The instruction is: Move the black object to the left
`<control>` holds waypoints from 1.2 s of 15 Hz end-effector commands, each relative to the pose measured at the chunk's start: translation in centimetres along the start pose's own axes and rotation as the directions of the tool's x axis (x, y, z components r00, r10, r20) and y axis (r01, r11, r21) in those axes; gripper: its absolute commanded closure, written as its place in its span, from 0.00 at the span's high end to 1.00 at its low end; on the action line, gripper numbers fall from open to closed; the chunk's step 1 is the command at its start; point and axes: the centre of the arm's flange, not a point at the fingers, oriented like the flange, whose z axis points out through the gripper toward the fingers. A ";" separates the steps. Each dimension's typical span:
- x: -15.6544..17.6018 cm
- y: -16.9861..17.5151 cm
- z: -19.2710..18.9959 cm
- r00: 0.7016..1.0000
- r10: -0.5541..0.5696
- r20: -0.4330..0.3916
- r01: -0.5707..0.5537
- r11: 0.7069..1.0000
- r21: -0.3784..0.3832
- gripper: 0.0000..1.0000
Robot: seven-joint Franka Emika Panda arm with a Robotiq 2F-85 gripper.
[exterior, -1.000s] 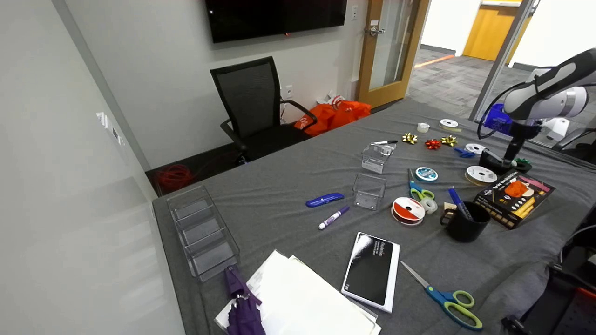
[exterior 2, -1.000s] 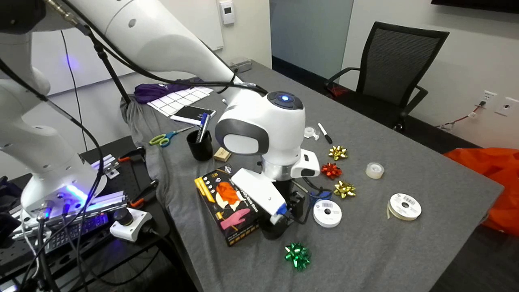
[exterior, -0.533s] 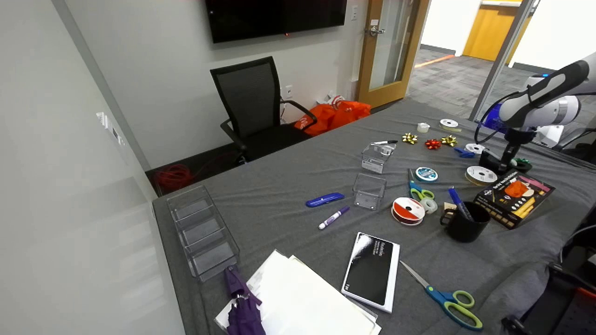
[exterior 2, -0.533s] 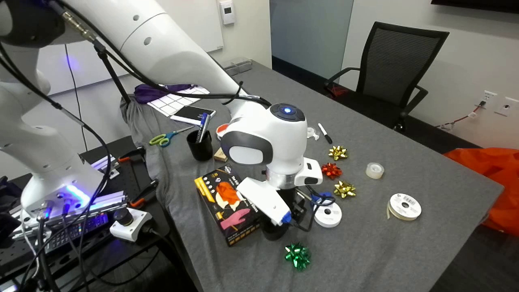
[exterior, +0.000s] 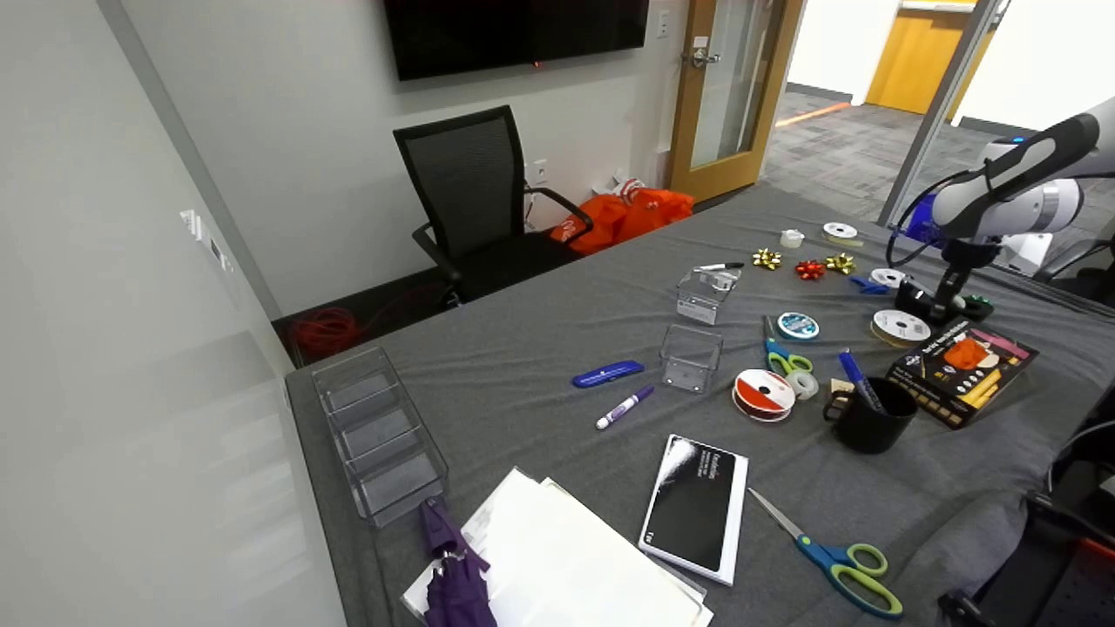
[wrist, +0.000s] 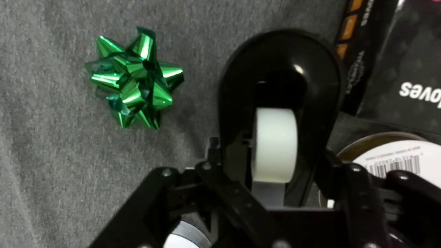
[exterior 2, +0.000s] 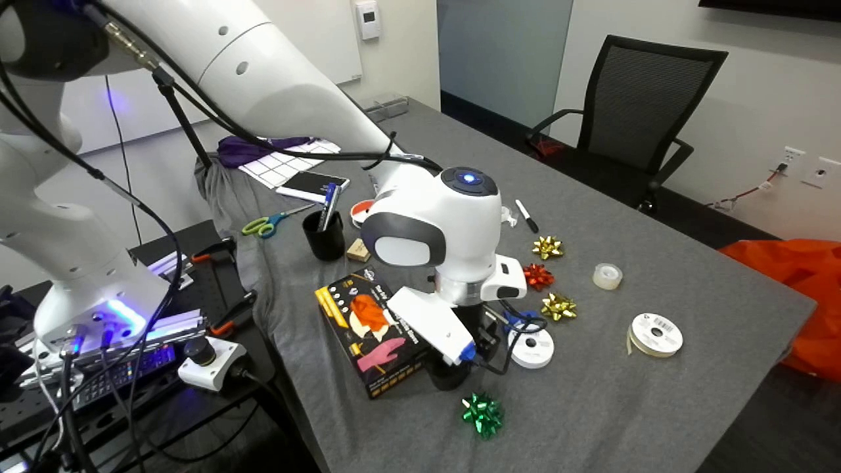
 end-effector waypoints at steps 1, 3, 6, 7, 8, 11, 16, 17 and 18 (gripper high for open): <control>0.0 0.7 -1.9 1.000 -0.002 -0.029 0.003 1.000 0.027 0.38; 0.2 0.5 -3.3 0.999 0.004 -0.040 -0.002 0.999 0.038 0.38; 1.0 0.2 -5.8 0.998 0.012 -0.057 -0.009 0.999 0.053 0.38; 1.5 0.0 -6.8 0.998 0.017 -0.062 -0.013 0.998 0.056 0.38; 1.8 -0.1 -7.7 0.998 0.020 -0.066 -0.016 0.998 0.057 0.38; 4.1 -1.6 -10.4 0.994 0.062 -0.095 -0.057 0.997 0.052 0.38; 9.8 -5.5 -13.8 0.974 0.204 -0.096 -0.199 0.978 0.057 0.38; 11.0 -6.4 -13.8 0.968 0.238 -0.082 -0.232 0.970 0.071 0.38; 12.0 -7.2 -13.9 0.961 0.267 -0.071 -0.261 0.962 0.083 0.38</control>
